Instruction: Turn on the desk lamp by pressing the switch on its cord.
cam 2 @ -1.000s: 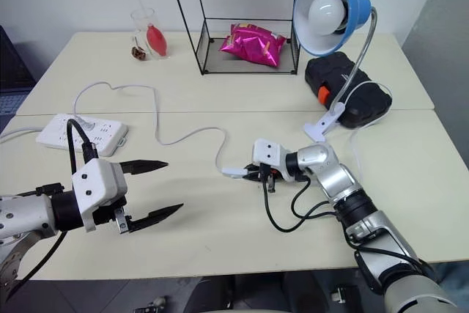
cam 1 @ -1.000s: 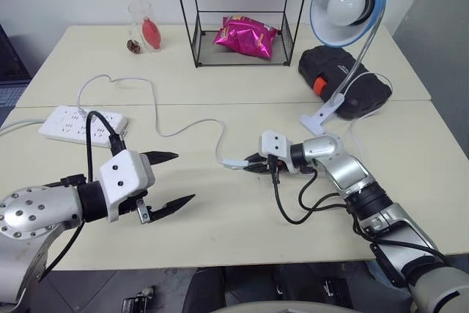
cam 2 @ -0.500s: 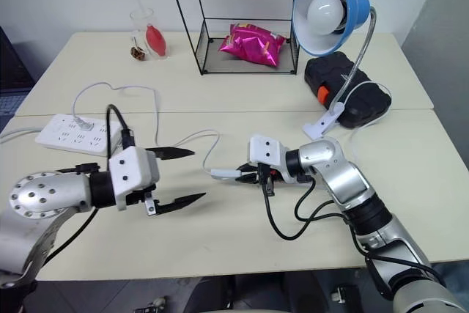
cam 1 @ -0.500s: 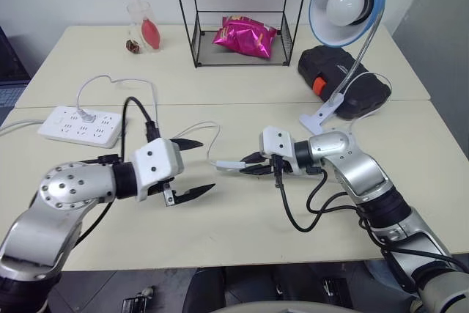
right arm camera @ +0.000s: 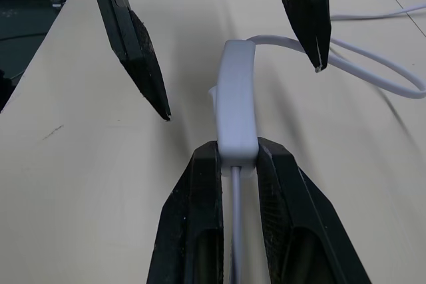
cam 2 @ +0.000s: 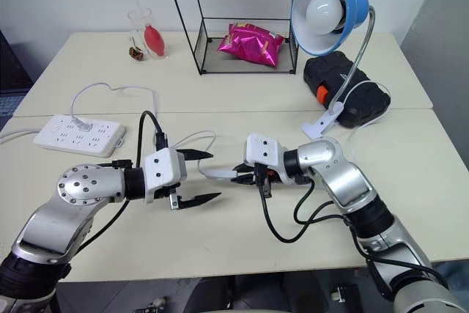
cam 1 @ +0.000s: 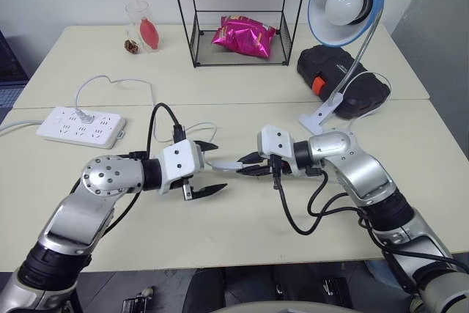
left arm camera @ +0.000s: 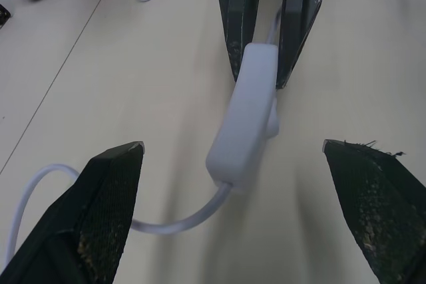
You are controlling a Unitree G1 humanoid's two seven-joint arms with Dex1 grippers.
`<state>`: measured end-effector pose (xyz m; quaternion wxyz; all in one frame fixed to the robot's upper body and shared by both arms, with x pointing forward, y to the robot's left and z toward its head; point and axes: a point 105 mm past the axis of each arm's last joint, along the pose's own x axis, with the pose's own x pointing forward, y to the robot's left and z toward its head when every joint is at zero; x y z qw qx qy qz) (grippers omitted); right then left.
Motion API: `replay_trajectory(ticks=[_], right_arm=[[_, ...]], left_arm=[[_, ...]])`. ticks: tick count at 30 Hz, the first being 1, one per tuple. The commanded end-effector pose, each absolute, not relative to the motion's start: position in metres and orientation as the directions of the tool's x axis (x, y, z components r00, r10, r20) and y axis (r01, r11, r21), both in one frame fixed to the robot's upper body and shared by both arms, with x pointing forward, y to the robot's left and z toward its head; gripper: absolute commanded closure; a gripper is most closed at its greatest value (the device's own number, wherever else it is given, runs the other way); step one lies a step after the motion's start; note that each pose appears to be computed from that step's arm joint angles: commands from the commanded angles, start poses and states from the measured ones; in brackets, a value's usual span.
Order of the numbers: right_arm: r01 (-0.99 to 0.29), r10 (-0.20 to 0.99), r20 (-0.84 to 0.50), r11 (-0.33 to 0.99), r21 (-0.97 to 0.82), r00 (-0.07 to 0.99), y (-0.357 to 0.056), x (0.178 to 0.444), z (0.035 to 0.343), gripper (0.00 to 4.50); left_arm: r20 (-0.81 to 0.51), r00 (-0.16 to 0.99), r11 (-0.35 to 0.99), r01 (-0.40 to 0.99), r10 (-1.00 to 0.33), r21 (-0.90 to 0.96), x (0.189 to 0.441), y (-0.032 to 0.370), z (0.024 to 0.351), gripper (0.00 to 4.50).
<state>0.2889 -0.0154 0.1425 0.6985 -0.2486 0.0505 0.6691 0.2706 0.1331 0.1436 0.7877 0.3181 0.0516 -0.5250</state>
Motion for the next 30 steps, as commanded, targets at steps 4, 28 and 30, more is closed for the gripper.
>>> replay_trajectory(ticks=[4, 28, 30], right_arm=[[-0.951, 0.916, -0.389, -0.034, -0.306, 0.093, -0.0156, 0.2841, 0.1508, 4.14], [-0.951, 0.921, -0.384, -0.055, -0.303, 0.069, -0.0128, 0.2813, 0.1533, 4.14], [-0.951, 0.921, -0.383, -0.056, -0.303, 0.068, -0.0129, 0.2816, 0.1534, 4.14]], left_arm=[[-0.39, 0.445, 0.245, 0.851, -0.806, 0.464, 0.2721, 0.1305, 0.1526, 0.9], [-0.383, 0.454, 0.245, 0.841, -0.805, 0.482, 0.2747, 0.1289, 0.1469, 3.16], [-0.396, 0.45, 0.225, 0.838, -0.8, 0.497, 0.2738, 0.1315, 0.1458, 2.79]])
